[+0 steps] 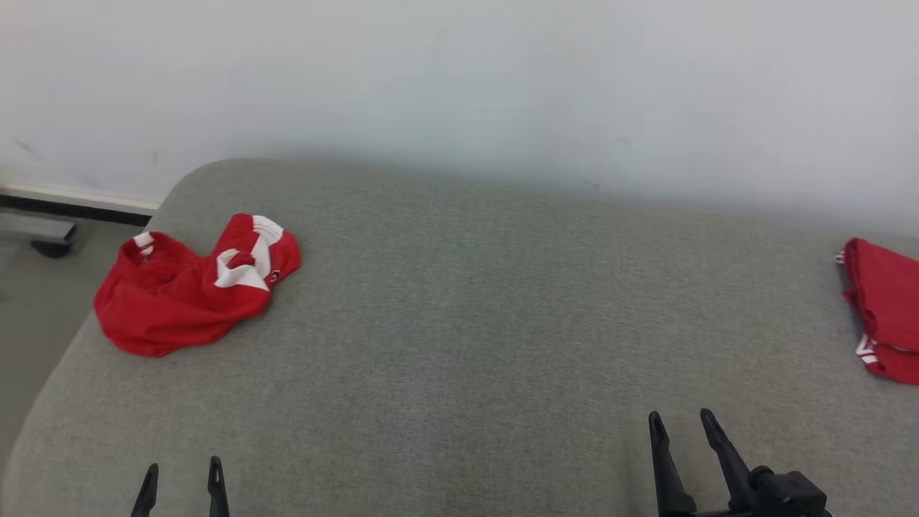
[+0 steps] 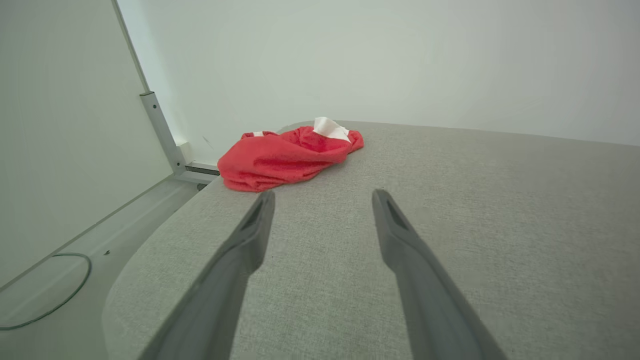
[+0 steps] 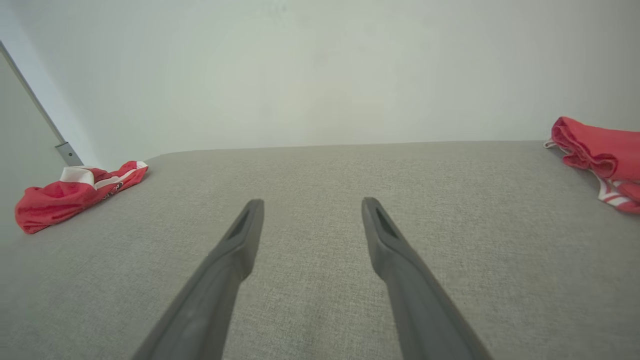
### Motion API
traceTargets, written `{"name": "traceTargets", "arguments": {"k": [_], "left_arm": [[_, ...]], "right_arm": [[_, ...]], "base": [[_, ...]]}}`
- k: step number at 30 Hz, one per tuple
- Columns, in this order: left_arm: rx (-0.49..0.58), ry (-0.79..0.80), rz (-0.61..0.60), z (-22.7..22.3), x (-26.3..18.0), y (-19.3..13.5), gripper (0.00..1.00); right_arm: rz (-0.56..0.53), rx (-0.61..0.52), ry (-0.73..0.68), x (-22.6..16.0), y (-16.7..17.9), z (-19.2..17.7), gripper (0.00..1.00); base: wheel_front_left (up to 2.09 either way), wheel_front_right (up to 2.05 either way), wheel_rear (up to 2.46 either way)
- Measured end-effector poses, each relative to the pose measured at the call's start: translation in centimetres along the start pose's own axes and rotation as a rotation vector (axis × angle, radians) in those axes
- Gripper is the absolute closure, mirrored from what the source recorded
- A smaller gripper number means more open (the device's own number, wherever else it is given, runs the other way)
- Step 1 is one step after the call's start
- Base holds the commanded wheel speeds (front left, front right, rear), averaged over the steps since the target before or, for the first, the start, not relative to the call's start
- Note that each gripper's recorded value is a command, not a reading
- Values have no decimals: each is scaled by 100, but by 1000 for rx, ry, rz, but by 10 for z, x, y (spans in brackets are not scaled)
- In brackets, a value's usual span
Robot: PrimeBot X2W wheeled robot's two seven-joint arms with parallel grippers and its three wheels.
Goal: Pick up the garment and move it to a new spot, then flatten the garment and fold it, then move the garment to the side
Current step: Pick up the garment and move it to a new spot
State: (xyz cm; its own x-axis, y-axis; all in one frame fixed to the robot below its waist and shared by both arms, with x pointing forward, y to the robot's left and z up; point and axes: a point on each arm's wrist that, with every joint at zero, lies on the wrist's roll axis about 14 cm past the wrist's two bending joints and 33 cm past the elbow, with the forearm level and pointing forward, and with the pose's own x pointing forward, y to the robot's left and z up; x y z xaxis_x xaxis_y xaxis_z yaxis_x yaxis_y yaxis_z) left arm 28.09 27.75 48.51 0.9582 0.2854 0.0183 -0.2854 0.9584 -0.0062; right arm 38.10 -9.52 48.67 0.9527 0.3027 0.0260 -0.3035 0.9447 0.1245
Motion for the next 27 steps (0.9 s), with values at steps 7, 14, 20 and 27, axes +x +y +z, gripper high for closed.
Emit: {"name": "traceTargets", "arguments": {"k": [7, 14, 20, 27], "left_arm": [[-2, 8, 140, -2, -26, 44, 0], [-3, 12, 253, -3, -51, 73, 0], [-5, 12, 323, -3, -67, 92, 0], [-7, 8, 348, -2, -71, 99, 0]], "right_arm": [[126, 17, 28, 21, 40, -9, 0], [230, 23, 41, 35, 75, -14, 0], [286, 25, 51, 41, 94, -17, 0], [299, 24, 52, 41, 98, -17, 0]], "base": [[0, 0, 0], [0, 0, 0], [0, 0, 0], [0, 0, 0]]}}
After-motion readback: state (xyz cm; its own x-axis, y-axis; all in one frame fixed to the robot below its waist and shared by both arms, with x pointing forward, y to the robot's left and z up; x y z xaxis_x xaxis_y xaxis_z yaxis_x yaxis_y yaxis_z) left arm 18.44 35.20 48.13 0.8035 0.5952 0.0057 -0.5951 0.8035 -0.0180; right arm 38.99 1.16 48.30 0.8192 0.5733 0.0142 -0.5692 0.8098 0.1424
